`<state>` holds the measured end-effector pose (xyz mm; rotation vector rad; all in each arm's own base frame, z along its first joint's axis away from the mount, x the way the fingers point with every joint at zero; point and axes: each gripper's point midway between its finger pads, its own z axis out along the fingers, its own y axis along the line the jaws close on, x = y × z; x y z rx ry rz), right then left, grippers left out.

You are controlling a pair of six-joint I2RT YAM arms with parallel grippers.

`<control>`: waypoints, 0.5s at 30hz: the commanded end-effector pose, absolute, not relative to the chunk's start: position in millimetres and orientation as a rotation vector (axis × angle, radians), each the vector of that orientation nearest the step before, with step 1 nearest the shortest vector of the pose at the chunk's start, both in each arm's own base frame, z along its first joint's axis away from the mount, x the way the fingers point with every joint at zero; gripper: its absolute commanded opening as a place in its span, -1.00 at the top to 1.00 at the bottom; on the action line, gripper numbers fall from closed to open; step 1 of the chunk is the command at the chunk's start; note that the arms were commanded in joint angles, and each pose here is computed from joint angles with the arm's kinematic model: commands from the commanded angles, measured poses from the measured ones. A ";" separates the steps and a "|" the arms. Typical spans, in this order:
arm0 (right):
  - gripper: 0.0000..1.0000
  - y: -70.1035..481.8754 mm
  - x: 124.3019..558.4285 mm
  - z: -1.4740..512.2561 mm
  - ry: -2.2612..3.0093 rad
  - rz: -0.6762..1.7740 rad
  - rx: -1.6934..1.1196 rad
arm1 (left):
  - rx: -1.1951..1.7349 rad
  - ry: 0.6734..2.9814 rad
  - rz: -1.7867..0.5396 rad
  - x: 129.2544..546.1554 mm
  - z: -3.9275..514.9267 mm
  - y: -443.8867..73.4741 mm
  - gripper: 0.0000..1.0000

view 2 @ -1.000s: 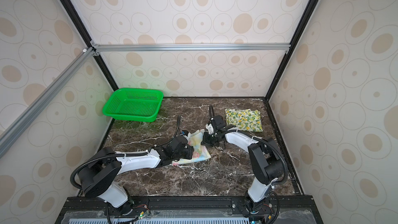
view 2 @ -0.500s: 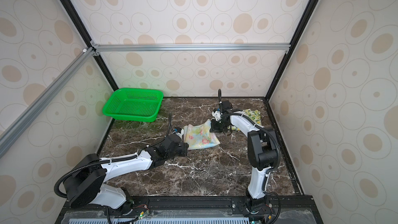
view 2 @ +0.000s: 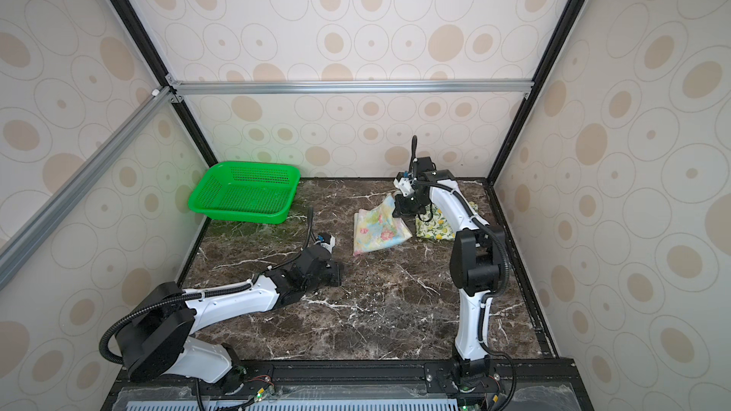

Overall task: Fold and stack the skirts
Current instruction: 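Lift the floral skirt with the right gripper and carry it toward the lemon-print skirt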

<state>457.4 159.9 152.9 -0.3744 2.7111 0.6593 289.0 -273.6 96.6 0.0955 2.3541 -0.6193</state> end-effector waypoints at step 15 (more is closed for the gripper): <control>1.00 104.1 495.4 175.2 2.690 0.689 -0.442 | 0.089 2.375 -0.529 317.4 109.3 -271.7 1.00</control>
